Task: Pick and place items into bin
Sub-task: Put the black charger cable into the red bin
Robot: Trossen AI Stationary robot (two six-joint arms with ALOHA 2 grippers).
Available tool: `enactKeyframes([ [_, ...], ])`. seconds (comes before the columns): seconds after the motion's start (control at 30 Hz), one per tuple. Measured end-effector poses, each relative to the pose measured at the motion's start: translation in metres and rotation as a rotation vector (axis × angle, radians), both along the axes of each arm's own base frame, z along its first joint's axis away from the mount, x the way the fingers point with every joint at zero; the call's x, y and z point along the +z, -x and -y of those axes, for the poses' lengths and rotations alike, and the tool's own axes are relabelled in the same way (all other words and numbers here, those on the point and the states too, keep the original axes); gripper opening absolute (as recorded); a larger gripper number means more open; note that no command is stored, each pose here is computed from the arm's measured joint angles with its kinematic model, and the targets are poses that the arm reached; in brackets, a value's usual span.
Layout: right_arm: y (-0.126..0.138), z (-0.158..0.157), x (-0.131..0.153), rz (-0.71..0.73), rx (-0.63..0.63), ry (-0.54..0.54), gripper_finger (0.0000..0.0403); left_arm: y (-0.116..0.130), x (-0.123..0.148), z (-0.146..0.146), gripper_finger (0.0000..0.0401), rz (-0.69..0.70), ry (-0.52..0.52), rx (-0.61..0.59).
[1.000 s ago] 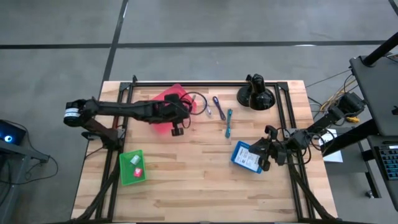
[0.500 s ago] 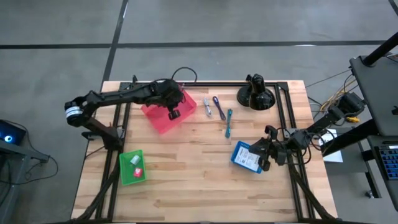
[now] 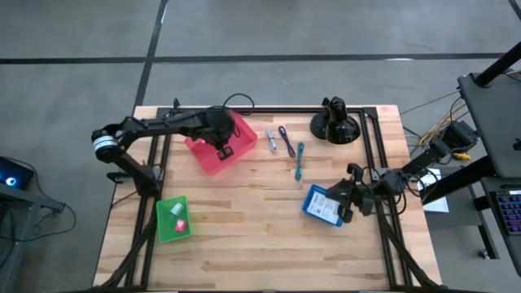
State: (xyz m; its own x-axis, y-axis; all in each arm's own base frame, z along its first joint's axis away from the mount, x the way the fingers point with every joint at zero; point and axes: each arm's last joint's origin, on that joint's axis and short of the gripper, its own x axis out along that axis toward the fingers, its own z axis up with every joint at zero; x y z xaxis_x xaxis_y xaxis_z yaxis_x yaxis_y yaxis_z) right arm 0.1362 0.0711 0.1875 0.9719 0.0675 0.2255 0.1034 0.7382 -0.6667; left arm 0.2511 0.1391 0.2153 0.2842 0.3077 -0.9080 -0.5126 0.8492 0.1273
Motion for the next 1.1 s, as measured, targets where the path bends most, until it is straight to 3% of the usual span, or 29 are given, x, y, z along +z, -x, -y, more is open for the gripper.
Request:
enactKeyframes([
  [0.47,0.0,0.0,0.0,0.0,-0.013,-0.003,0.0052,0.019,-0.039,0.008,0.0015,-0.083,0.059,0.059],
  [1.1,0.0,0.0,0.0,0.0,-0.012,-0.004,0.0052,0.02,-0.042,0.005,0.0016,-0.083,0.017,0.055],
])
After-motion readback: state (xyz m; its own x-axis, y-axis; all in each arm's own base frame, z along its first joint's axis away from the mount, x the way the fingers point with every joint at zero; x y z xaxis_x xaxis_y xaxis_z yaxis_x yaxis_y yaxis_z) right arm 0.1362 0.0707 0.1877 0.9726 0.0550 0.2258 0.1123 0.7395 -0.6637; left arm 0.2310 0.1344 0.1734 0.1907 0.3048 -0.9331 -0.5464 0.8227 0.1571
